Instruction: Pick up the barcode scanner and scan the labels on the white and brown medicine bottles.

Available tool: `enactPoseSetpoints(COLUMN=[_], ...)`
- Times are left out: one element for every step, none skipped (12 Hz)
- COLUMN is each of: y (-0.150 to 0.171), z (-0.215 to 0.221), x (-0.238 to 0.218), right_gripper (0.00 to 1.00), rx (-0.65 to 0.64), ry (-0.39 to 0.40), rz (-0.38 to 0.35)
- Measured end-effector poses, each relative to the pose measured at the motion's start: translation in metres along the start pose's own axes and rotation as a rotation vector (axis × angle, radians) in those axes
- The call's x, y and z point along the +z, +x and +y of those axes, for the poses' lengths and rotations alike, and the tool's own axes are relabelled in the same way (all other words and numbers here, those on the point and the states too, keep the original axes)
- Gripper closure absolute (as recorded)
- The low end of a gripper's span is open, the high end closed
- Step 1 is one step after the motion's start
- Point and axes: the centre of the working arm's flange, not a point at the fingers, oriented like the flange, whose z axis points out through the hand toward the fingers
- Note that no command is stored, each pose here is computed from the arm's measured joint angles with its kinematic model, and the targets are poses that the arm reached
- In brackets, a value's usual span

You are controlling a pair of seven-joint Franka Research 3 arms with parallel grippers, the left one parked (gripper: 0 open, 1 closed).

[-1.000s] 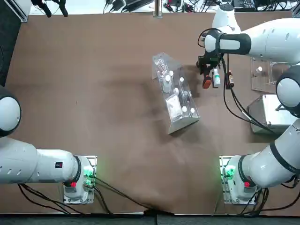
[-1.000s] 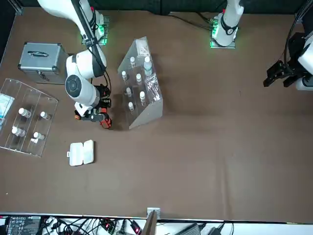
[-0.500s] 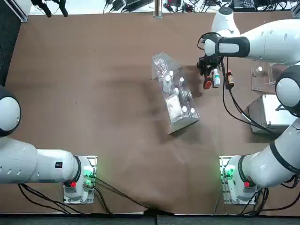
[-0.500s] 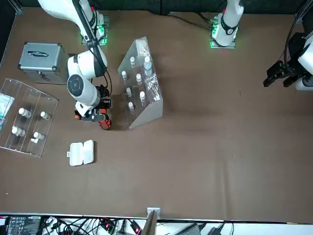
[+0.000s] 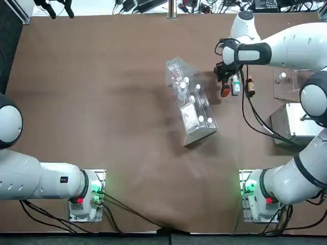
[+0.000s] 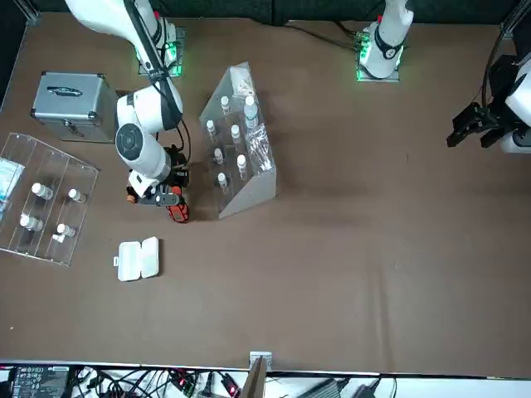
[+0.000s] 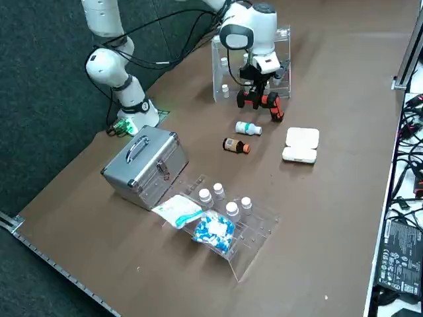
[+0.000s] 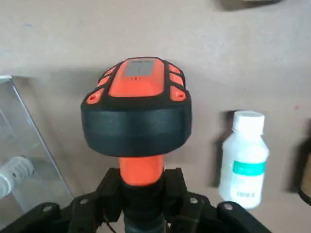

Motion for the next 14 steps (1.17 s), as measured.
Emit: enactPoseSetpoints(y=[-0.001,-0.004,-0.011,-0.013,-0.014,-0.015,-0.015,-0.015,-0.016,-0.016,-0.017,-0.018,-0.019,-0.019], z=[-0.001,-0.003,-0.006,-0.007,-0.008,-0.008,-0.008,-0.008,-0.007,-0.007,-0.006,-0.005,-0.004,-0.004], x=[0.004,0.009,0.018,0.021,0.022,0.023,0.023,0.023,0.023,0.023,0.023,0.023,0.023,0.023], right_gripper=[0.57,0.57,0.57,0.57,0.57,0.57,0.57,0.57,0.57,0.57,0.57,0.57,0.57,0.57], rx=[-0.002,-0.006,-0.009,-0.012,-0.014,-0.019,-0.021,-0.019,-0.016,-0.016,-0.019,-0.024,-0.028,-0.031], ry=[0.005,0.01,0.015,0.014,0.013,0.01,0.009,0.011,0.013,0.014,0.011,0.006,0.001,-0.002], rz=[0.02,0.042,0.065,0.067,0.068,0.07,0.074,0.081,0.089,0.096,0.099,0.102,0.104,0.108])
